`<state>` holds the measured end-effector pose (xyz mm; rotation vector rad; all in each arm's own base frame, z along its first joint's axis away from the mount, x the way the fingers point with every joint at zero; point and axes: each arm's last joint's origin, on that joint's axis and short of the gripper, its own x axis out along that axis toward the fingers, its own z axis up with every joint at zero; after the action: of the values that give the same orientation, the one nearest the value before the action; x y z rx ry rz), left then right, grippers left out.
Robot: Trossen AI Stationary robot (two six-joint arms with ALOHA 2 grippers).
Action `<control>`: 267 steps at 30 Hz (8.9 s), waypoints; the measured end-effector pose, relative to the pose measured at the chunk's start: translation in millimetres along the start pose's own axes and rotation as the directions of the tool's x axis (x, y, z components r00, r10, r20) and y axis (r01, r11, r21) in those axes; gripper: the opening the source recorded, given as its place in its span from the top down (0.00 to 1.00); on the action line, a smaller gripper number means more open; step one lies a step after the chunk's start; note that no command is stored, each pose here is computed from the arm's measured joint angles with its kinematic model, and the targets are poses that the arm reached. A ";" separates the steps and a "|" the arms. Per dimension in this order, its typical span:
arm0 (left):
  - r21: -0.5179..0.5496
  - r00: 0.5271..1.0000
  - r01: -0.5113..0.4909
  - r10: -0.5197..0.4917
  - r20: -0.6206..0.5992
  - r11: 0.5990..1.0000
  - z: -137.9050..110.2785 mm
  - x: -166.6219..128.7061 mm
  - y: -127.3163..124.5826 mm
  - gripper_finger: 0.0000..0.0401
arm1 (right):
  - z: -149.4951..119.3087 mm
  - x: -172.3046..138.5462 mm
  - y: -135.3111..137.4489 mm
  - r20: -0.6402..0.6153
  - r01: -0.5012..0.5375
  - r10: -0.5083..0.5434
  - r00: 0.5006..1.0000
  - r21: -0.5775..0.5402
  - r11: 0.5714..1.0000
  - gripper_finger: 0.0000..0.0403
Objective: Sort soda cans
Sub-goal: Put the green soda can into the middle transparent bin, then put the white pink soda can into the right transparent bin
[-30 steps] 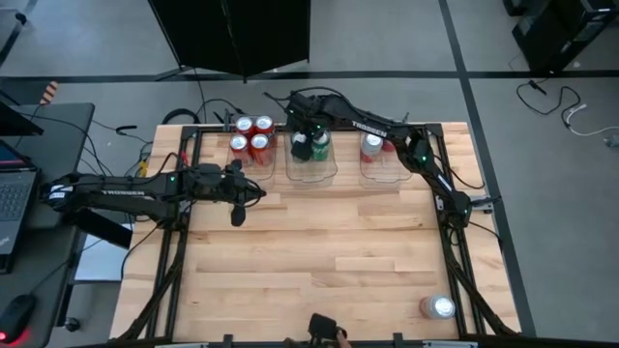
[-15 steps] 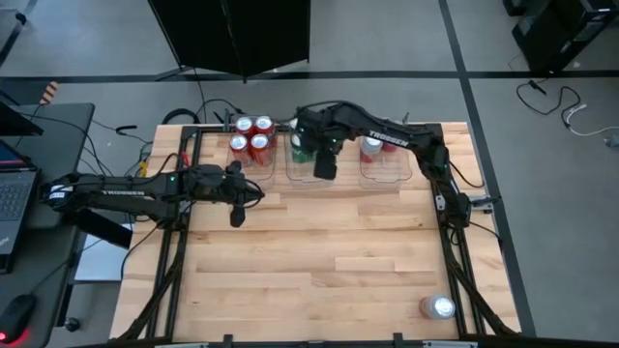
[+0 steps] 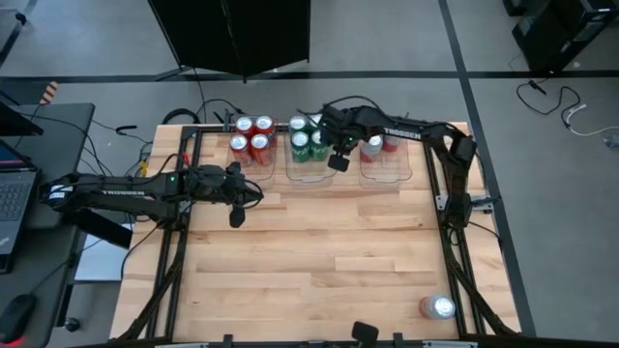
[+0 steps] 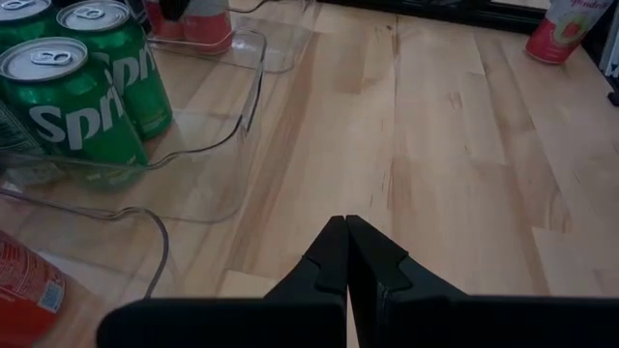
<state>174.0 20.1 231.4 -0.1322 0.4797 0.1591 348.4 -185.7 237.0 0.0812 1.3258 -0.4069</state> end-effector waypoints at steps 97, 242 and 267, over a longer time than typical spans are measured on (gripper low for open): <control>0.109 0.995 0.080 -0.087 0.056 0.991 7.0 20.5 -3.6 1.00 | -308.0 -175.5 349.8 -0.443 0.212 0.205 0.873 0.722 0.658 0.11; 0.048 0.993 0.114 -0.114 -0.008 0.992 1.1 20.7 -3.9 1.00 | -108.3 -25.4 -54.8 -0.378 0.204 -0.026 0.925 0.439 0.875 0.17; 0.054 0.993 0.113 -0.111 -0.027 0.992 -0.8 20.7 -3.7 1.00 | -127.3 -4.9 36.3 -0.158 -0.055 0.097 0.983 0.253 0.966 0.98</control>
<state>192.5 18.8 221.4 -0.1066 0.4987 0.0341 241.9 -114.4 203.5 0.3822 1.4286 -0.5076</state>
